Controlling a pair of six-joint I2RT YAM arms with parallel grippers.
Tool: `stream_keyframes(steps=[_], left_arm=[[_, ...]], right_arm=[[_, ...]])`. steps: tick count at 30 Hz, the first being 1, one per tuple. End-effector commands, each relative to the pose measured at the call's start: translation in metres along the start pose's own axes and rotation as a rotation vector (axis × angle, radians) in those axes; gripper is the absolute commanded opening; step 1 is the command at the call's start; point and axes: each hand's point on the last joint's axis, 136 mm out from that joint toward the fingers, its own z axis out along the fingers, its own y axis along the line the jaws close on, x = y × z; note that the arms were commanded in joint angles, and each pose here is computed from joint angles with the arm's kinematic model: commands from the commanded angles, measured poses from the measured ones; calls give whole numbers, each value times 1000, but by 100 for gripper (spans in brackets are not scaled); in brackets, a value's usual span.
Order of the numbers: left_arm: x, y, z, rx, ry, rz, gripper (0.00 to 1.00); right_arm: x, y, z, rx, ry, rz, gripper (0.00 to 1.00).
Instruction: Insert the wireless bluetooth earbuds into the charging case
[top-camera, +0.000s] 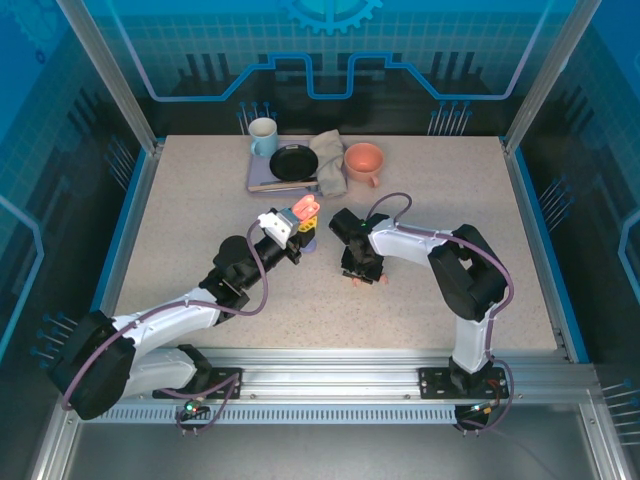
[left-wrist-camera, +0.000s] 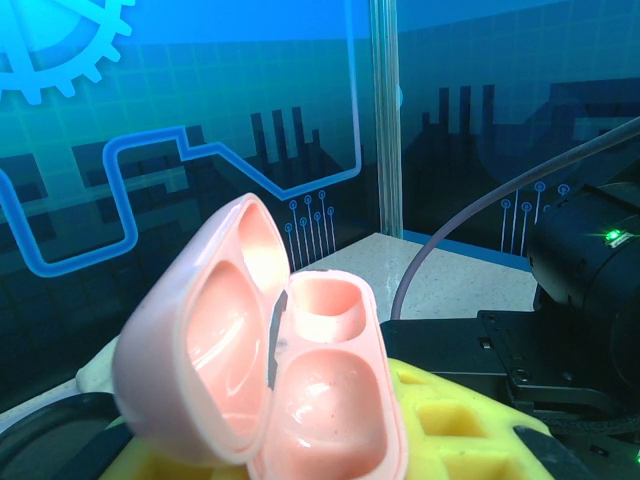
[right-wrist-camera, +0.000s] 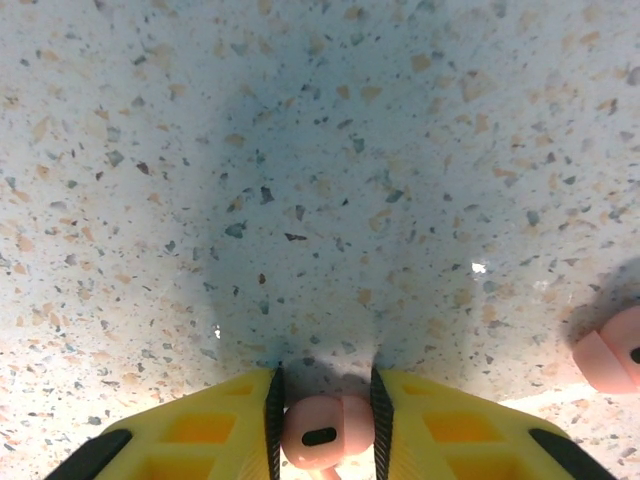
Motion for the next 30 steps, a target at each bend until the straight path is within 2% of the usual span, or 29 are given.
stream_keyframes(steps=[1, 7, 10, 11, 30], left_arm=[[-19, 2, 3, 8, -50, -16, 0], [-19, 2, 2, 8, -49, -16, 0], [-20, 1, 3, 10, -50, -16, 0], [-21, 1, 3, 10, -51, -15, 0], [-19, 1, 3, 11, -47, -18, 0]], right_arm=[[15, 0, 14, 13, 53, -4, 27], [14, 1, 12, 10, 46, -8, 28], [14, 2, 11, 16, 50, -15, 42], [14, 2, 11, 19, 49, -15, 43], [28, -6, 1, 39, 60, -21, 41]])
